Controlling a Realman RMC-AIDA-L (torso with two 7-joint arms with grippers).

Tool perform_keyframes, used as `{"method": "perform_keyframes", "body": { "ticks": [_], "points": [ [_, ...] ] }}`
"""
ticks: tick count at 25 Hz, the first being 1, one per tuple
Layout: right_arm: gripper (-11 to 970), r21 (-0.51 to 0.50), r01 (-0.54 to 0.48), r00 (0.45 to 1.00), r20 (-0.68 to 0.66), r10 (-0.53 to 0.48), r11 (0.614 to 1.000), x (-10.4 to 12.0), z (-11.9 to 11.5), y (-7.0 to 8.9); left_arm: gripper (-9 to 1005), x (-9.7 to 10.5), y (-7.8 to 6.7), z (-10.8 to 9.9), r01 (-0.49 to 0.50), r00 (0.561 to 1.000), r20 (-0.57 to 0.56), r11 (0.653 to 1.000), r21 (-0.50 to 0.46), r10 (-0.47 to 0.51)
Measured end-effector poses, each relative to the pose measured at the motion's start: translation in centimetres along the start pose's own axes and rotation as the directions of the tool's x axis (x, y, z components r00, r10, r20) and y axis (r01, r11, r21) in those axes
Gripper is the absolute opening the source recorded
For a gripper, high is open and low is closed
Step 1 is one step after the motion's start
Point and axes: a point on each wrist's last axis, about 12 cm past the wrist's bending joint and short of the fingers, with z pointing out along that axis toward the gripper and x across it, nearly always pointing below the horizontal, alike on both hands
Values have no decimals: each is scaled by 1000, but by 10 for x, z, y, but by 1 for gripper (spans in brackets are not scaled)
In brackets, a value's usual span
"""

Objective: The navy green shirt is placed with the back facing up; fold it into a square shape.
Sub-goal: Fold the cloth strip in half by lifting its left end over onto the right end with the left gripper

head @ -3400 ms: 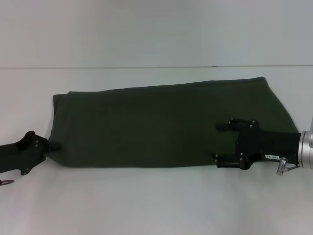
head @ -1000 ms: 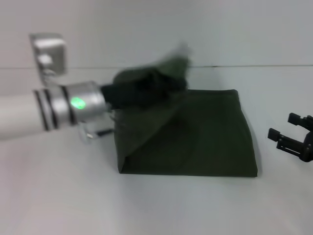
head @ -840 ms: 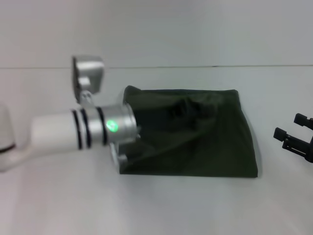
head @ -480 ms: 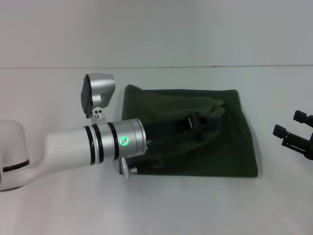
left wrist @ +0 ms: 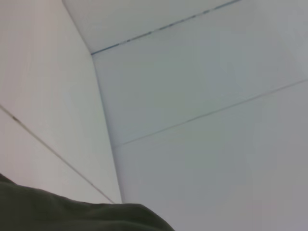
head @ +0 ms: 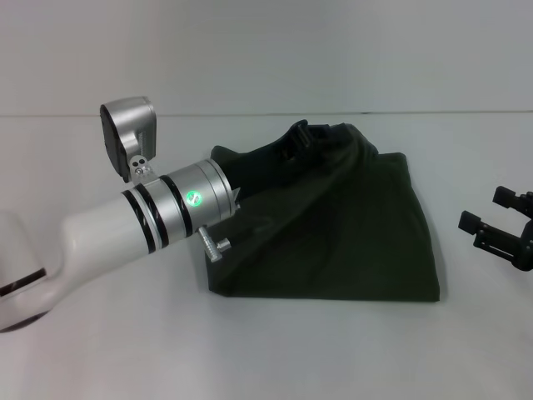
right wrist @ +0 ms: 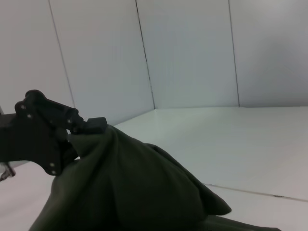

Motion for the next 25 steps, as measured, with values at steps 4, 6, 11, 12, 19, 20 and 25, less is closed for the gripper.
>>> {"method": "perform_keyframes", "body": {
  "ticks": [4, 6, 11, 12, 19, 20, 25],
  "points": [
    [857, -12, 1, 1000, 0, -1, 1000, -1, 5, 1, 7, 11, -3, 8, -16, 998, -63, 1000, 9, 17],
    [857, -16, 3, 1000, 2, -3, 1000, -2, 7, 1, 7, 19, -4, 12, -30, 992, -119, 1000, 6, 31],
    [857, -29, 12, 1000, 8, -12, 1000, -6, 13, 1, 6, 31, -5, 18, -61, 975, -214, 998, 2, 60],
    [857, -32, 14, 1000, 10, -13, 999, -7, 14, 1, 6, 33, -3, 17, -62, 973, -222, 998, -8, 59],
    [857, -57, 11, 1000, 17, -10, 998, -10, 22, 4, 7, 39, 12, 9, -41, 979, -200, 995, -88, 22],
    [856, -59, 12, 1000, 18, -11, 998, -11, 23, 4, 8, 40, 14, 8, -37, 980, -196, 995, -96, 18],
    [856, -58, 3, 1000, 28, -1, 998, -12, 25, 4, 15, 45, 15, 11, -34, 982, -190, 993, -109, 13]
  ]
}}
